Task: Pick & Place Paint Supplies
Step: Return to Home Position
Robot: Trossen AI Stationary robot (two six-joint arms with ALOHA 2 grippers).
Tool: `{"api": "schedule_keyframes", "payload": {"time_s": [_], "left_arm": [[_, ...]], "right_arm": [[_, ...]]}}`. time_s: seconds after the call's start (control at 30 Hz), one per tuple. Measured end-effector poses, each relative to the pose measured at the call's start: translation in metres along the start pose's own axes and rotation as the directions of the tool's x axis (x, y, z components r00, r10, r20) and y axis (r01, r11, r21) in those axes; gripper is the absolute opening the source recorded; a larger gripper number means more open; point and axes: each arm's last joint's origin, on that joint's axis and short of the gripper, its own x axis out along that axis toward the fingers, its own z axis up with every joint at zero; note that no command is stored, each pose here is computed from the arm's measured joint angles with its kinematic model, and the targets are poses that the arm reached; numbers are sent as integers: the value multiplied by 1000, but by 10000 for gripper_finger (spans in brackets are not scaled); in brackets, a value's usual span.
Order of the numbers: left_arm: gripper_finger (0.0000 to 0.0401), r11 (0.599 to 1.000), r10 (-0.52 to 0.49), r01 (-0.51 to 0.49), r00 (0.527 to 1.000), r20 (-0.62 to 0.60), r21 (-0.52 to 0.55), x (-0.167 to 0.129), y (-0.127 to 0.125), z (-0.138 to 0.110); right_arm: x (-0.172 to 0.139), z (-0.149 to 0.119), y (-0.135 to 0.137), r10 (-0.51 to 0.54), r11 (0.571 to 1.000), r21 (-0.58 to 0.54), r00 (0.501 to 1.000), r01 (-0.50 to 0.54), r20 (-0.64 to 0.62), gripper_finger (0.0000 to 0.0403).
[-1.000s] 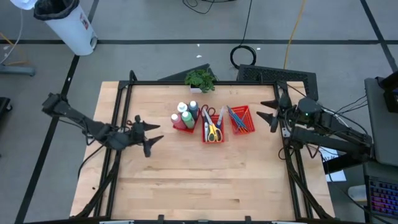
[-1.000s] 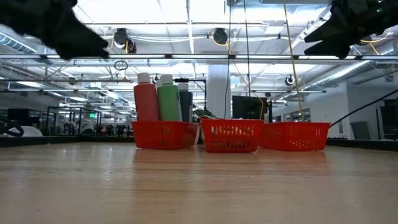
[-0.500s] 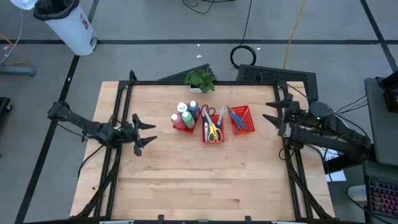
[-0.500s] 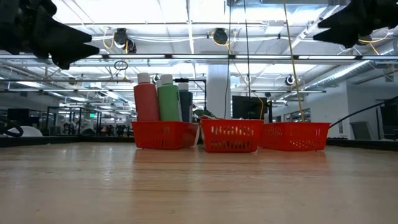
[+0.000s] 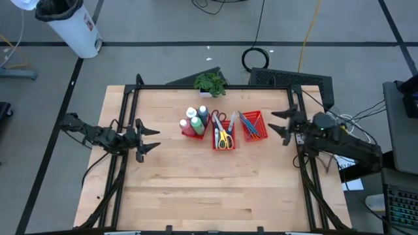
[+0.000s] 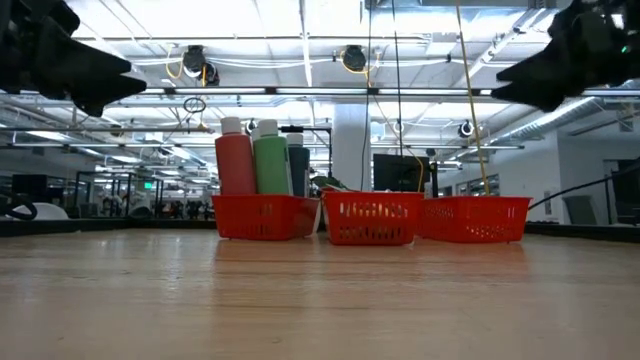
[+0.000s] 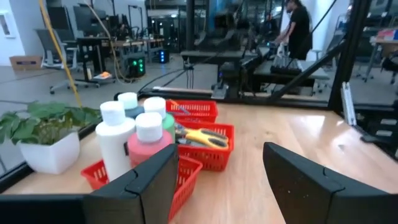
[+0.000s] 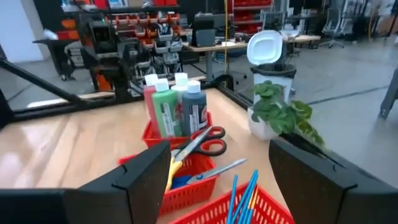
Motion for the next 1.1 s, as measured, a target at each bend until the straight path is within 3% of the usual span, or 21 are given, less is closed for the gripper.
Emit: {"api": "schedule_keyframes", "payload": {"time_s": [0.3,0.4,0.7,1.1], "left_arm": [[241,1000,0,0,1000,-10,-14,1,-1,-5],[241,1000,0,0,1000,-9,-7,1,-1,-5],[241,1000,-9,9,1000,-11,-7,1,-1,-5],[241,999,-8,9,1000,-11,39,1,-1,-5]], "right_arm": [[25,-43,-2,12,999,-36,985,-6,174,265],[25,-43,-2,15,999,-47,977,-5,214,265],[28,-56,-3,5,990,-138,996,8,89,265],[28,-58,-3,3,997,-81,998,2,67,266]]}}
